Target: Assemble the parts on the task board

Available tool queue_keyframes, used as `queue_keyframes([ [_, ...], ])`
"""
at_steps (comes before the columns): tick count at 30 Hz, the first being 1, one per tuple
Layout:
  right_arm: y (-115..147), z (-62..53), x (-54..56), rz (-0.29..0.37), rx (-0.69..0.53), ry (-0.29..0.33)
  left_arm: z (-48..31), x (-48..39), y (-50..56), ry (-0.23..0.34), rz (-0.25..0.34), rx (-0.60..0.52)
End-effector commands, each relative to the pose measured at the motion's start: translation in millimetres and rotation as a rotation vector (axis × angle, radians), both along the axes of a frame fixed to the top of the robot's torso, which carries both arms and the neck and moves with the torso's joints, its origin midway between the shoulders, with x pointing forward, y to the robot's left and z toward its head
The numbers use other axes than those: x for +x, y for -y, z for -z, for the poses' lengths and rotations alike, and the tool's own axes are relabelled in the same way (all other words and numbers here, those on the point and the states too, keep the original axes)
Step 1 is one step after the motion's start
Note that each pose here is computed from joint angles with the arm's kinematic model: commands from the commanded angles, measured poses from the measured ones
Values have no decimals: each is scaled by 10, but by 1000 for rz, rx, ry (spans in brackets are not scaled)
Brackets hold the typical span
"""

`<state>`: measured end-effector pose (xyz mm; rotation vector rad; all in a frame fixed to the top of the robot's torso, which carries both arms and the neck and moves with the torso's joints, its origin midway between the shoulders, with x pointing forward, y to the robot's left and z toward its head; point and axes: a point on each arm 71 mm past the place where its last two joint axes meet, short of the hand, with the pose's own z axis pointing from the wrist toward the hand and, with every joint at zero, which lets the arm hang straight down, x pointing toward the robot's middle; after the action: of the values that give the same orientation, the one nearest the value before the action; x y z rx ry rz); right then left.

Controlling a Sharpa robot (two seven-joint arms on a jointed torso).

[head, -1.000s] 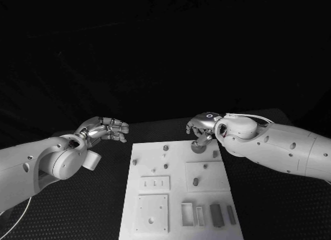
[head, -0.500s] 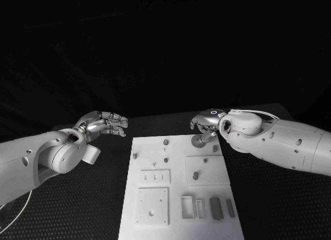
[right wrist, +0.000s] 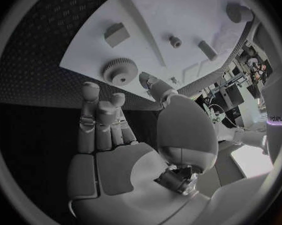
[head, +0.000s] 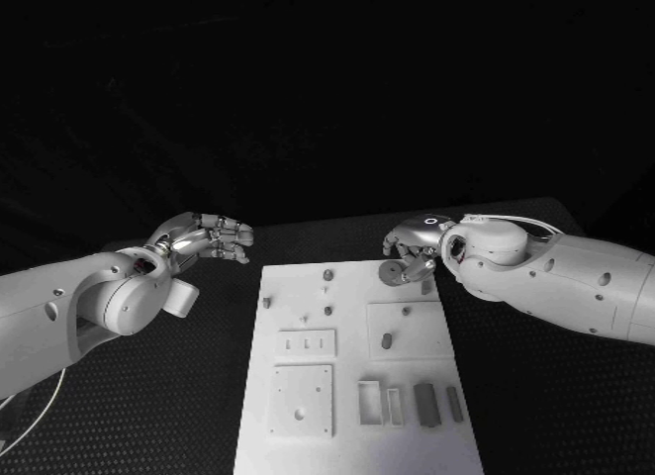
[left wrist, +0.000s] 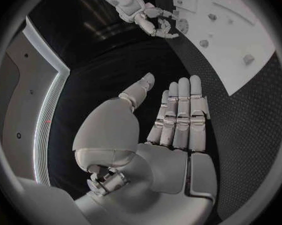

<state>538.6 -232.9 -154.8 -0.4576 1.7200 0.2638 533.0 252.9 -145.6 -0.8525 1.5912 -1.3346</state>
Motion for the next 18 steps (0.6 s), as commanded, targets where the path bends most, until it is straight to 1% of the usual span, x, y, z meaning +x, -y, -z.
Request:
queue_keyframes([
  [1,9,23,-15,-3,0,-27,-15,6,23,4,16,-14],
  [6,30,61,-15,2,-3,-33,-14,3,40,2,21,-16],
  [10,27,89,-11,0,4,-25,-14,3,38,2,21,-16],
  [18,36,107,14,8,9,-14,-13,5,42,1,21,-16],
])
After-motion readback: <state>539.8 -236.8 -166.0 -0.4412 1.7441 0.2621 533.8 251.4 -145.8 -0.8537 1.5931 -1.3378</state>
